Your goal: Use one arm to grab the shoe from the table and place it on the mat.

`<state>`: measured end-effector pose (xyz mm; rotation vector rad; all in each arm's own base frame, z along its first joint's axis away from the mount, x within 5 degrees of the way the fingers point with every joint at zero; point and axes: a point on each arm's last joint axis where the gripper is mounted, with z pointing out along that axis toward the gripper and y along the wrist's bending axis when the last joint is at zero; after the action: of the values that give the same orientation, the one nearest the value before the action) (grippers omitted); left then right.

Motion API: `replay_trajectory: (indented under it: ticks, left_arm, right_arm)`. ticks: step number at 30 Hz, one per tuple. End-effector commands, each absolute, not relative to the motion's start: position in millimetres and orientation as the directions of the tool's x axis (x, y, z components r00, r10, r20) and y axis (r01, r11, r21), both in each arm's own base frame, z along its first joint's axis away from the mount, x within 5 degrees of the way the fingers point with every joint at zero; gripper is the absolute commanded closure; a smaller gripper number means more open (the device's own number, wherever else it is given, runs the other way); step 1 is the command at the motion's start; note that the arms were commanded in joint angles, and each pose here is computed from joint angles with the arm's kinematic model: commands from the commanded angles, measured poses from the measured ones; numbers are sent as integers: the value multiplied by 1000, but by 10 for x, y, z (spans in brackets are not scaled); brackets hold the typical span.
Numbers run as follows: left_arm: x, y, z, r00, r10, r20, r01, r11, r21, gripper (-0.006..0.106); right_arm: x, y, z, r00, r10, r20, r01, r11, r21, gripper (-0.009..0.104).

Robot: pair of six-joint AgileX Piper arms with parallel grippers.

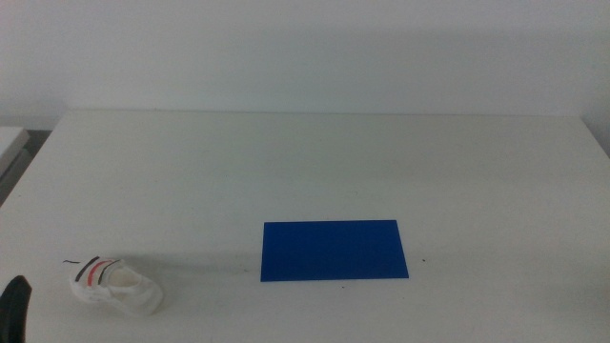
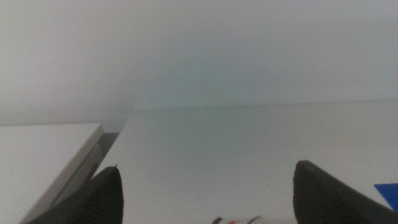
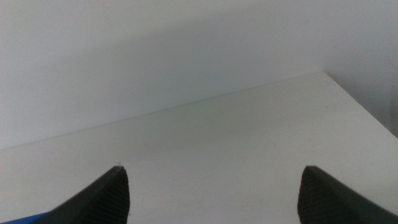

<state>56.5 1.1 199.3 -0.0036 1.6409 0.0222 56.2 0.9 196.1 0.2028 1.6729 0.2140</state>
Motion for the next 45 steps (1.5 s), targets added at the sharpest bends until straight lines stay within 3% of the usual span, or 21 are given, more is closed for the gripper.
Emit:
replay_trajectory:
  ticks: [1,7,12,16,20,23,27,30,38,45]
  left_arm:
    - [572,6,2106,-69,-22,-997,-12,1000,-21,7]
    - [832,8,2977,-255,-48,-966,-21,999,-44,7]
    - [1189,22,3361,-426,-262,-866,-135,965,-226,7]
    - [1480,34,3424,-483,-491,-725,-301,870,-390,7]
    - [1715,16,3331,-511,-683,-521,-485,730,-482,7]
    - [1825,-12,3202,-499,-808,-313,-663,589,-462,7]
    - [1934,-85,3075,-449,-884,-129,-816,464,-345,7]
    - [2106,-118,3004,-434,-895,-99,-857,444,-262,7]
    - [2431,-82,2817,-461,-881,-110,-872,473,-127,7]
    - [2711,-138,2578,-453,-890,-56,-881,456,-123,7]
  right_arm:
    - [560,9,1963,-101,247,-964,3,969,248,16]
    - [560,9,1963,-101,247,-964,3,969,248,16]
    - [560,9,1963,-101,247,-964,3,969,248,16]
    - [560,9,1963,-101,247,-964,3,969,248,16]
    - [560,9,1963,-101,247,-964,3,969,248,16]
    - [560,9,1963,-101,247,-964,3,969,248,16]
    - [560,9,1963,-101,247,-964,3,969,248,16]
    - [560,9,1963,-101,247,-964,3,969,248,16]
    - [560,9,1963,-101,247,-964,3,969,248,16]
    - [560,9,1963,-101,247,-964,3,969,248,16]
